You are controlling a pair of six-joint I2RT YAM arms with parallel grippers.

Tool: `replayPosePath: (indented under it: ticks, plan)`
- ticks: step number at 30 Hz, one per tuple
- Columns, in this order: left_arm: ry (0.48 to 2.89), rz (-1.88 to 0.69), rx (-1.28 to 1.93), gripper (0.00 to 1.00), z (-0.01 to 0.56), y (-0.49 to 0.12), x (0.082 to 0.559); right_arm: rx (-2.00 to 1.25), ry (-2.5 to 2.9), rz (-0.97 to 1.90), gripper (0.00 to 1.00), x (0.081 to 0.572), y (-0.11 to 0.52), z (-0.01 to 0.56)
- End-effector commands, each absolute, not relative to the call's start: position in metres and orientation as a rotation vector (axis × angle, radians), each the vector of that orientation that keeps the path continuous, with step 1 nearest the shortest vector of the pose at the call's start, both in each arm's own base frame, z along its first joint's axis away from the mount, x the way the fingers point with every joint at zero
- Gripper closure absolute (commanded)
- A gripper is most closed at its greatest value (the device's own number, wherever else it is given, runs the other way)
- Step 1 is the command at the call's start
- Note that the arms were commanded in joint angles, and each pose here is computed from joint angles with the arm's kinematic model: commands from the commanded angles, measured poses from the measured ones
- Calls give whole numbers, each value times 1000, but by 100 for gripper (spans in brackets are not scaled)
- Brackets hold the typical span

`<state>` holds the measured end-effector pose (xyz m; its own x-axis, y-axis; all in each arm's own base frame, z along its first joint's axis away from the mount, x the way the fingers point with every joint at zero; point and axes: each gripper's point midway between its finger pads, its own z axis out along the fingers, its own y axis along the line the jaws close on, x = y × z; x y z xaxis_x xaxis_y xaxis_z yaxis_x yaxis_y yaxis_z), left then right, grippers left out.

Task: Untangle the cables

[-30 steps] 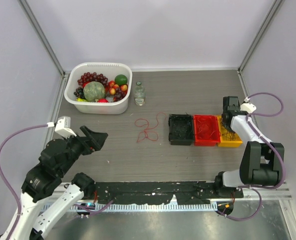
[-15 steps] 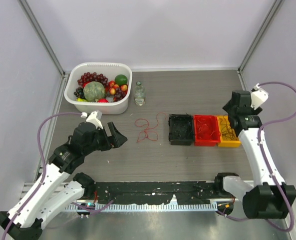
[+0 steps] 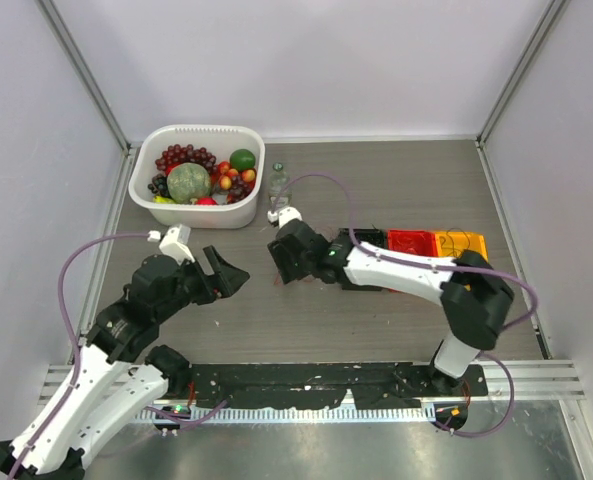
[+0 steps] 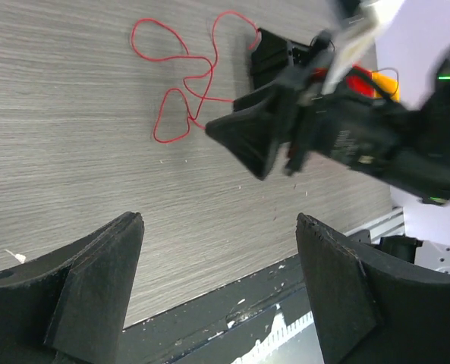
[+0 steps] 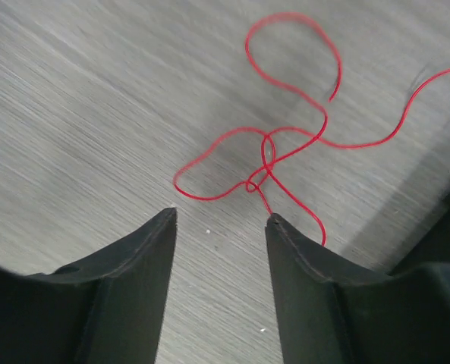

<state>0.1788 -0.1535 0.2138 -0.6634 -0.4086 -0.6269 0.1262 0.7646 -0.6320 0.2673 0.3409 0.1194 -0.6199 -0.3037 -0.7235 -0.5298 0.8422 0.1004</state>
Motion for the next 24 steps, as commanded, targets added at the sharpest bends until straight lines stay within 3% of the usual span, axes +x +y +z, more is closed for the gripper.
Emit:
replayPosePath:
  ticks: [1,8,19,20,22,24]
  plan:
    - [2089,-796,-267,15,223,-136,175,-677,2254,258,48,293,339,117]
    - [2095,-830,-291,15,216,-139,173,-716,2311,-81,51,303,298,75]
    - [2129,-889,-241,16,220,-157,177,-703,2321,-192,50,309,288,44]
    - [2127,-888,-242,16,220,-156,177,-721,2327,-172,56,307,292,42]
    - [2122,-878,-250,16,220,-153,177,-735,2334,-96,88,302,305,47]
    - [2121,-860,-258,17,220,-149,175,-740,2294,-20,99,296,321,69]
